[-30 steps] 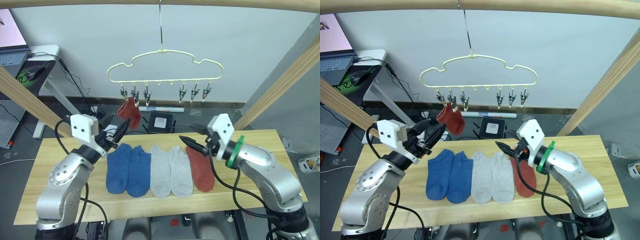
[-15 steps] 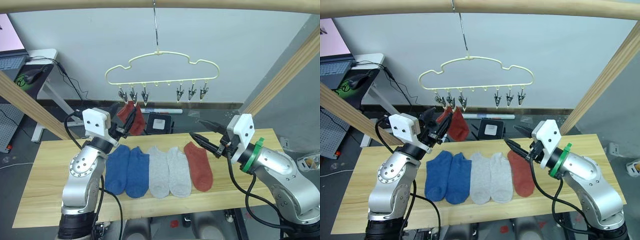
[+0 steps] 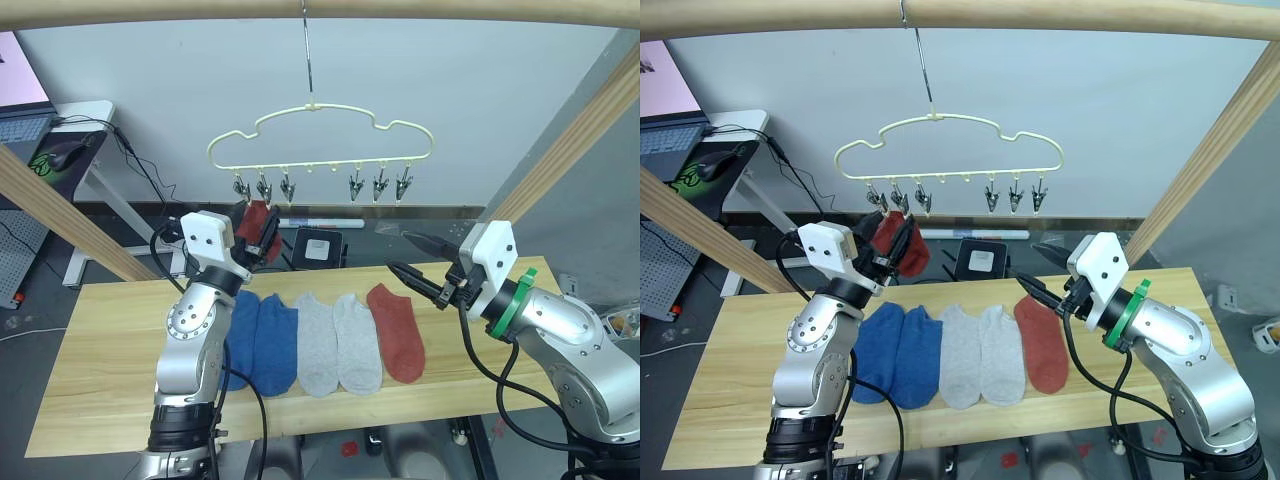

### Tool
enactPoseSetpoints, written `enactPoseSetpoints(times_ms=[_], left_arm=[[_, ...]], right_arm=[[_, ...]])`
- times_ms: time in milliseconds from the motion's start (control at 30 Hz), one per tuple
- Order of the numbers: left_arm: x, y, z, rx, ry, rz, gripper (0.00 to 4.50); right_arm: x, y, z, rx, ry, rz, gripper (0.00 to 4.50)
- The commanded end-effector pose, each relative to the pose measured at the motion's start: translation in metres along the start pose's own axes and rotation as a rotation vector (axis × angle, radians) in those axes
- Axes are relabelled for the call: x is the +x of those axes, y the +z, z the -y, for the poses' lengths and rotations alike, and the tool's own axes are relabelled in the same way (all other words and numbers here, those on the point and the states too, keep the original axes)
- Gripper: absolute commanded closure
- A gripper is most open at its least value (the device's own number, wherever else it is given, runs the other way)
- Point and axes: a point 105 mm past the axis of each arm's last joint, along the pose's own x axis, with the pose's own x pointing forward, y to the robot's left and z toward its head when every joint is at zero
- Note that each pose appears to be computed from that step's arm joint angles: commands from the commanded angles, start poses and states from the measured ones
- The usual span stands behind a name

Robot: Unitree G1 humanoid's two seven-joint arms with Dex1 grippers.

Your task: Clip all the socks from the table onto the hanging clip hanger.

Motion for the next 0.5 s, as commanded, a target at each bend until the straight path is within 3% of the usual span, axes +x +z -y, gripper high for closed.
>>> enactPoseSetpoints(times_ms=[33,500], left_arm=[[0.006,0.011,0.002,0.018,-0.008,0.056,1.5],[0.019,0.009,0.002,0.02,-0.036,0.07,1.5]], right_arm=[[-0.003,0.014,0.0,-0.039,-0.005,0.038,2.06],[-0.005,0.022,-0.006,-0.065,0.035,0.086,2.06]])
